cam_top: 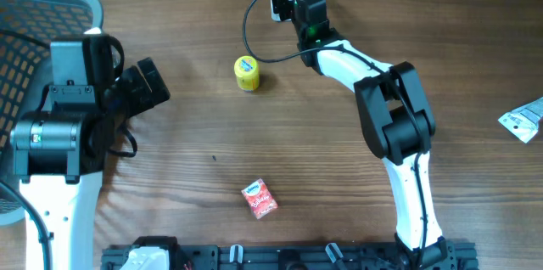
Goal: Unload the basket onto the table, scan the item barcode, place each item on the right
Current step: 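Carry the tuna can right and set it at the table's right edge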
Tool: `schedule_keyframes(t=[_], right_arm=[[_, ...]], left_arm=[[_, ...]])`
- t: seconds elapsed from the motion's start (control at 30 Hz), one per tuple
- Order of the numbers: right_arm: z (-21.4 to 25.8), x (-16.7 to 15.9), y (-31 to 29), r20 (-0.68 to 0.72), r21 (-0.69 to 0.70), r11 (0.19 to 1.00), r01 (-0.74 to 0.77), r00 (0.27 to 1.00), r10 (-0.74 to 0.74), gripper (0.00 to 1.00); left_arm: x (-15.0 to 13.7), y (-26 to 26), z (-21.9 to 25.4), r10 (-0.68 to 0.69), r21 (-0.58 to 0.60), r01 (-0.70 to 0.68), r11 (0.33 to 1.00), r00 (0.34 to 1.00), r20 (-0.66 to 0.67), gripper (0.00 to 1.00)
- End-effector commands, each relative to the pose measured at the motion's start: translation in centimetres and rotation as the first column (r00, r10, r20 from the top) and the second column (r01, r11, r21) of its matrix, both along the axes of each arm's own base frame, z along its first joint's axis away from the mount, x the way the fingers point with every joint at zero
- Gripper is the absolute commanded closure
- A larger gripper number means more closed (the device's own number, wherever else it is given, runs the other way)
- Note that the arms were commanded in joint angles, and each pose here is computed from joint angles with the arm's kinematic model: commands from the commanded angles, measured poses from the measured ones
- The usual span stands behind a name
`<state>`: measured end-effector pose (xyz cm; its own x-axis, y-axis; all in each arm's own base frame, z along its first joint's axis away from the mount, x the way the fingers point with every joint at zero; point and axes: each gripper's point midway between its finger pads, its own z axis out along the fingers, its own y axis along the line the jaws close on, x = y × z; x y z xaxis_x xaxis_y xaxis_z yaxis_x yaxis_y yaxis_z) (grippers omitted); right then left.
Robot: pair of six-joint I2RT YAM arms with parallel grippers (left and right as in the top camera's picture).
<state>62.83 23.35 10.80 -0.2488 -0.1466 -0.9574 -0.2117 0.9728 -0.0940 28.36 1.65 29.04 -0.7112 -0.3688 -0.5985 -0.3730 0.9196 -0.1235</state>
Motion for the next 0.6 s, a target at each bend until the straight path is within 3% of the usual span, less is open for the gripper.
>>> schedule_keyframes(t=[0.0,0.13,0.27,0.43,0.57], right_arm=[[4.5,-0.2,-0.6,0.04,-0.01,1.0,0.029,0.999,-0.028,0.54],[8.9,-1.2,-1.5,0.052,-0.01,0.999,0.052,0.997,-0.051,0.54],[11.2,-3.4,-2.9,-0.03,-0.055,0.996,0.075,0.997,-0.077,0.54],[10.0,-6.8,-5.7,-0.225,-0.11,0.987,0.12,0.964,-0.142,0.52],[7.0,-9.1,-9.4,-0.405,-0.077,0.969,0.233,0.881,-0.244,0.52]], left_arm=[[0.0,0.0,-0.3,0.006,-0.015,-0.006,1.0,1.0,-0.009,0.0],[0.0,0.0,-0.3,0.006,-0.015,-0.006,1.0,1.0,-0.01,0.0],[-0.1,0.0,-0.3,0.006,-0.015,-0.006,1.0,1.0,-0.013,0.0],[-0.1,0.0,-0.3,0.006,-0.015,-0.006,1.0,1.0,-0.013,0.0],[-0.1,0.0,-0.4,0.006,-0.015,-0.006,1.0,1.0,-0.013,0.0]])
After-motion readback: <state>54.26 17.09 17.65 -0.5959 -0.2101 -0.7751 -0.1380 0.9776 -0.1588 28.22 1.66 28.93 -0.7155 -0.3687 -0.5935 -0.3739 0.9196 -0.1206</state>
